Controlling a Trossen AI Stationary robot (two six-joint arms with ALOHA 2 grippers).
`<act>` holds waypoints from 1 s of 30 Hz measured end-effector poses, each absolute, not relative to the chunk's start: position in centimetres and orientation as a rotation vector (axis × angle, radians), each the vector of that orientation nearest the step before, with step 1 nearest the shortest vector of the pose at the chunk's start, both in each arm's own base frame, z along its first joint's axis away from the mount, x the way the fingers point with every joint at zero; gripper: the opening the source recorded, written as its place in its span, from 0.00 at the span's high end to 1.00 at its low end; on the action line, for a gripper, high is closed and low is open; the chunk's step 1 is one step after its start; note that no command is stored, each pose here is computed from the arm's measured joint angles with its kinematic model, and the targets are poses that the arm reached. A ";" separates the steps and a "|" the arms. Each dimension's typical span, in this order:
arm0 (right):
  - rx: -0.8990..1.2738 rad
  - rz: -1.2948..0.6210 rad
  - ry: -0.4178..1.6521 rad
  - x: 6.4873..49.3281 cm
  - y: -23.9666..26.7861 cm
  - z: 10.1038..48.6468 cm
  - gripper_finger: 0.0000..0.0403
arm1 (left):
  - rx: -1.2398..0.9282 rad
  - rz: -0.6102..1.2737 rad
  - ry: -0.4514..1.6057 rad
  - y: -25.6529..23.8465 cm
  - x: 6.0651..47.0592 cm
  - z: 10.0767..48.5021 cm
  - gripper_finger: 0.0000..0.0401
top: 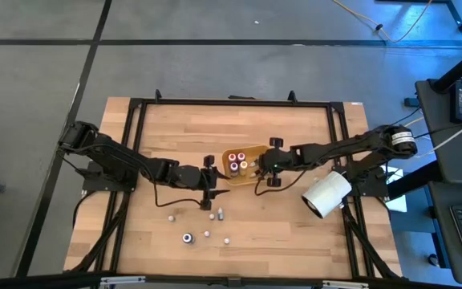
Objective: Pick & Place food coloring
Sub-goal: Put the small green food coloring bottle into the yellow bin, then put the small black food coloring bottle into the yellow bin
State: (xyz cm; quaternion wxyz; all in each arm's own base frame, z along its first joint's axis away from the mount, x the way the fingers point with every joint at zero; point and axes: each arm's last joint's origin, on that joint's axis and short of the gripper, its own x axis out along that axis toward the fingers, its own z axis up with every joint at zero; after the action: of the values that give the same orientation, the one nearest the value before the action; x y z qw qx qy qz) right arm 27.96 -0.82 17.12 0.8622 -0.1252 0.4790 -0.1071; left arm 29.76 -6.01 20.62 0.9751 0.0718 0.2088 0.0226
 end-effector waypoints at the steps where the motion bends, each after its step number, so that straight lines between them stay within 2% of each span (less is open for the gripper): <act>1: -0.264 -0.224 1.009 28.0 -0.8 17.0 0.83 | 0.130 0.035 0.421 -6.1 29.7 20.6 0.53; 11: -0.285 -0.212 1.018 28.0 -0.8 16.8 0.83 | 0.140 -0.132 0.413 -8.0 29.4 20.7 0.50; 21: -0.278 -0.215 1.018 28.0 -0.8 16.8 0.79 | 0.170 -0.127 0.416 -9.8 28.8 20.6 0.46; 30: -0.255 -0.228 1.014 28.0 -0.8 16.9 0.71 | 0.130 -0.133 0.627 -11.1 29.3 21.9 0.46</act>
State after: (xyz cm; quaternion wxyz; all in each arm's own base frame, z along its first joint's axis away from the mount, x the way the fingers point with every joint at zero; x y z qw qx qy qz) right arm 28.02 -0.80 16.85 0.8603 -0.1214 0.4830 -0.1088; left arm 29.25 -11.12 21.93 0.9470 0.0637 0.3079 -0.0653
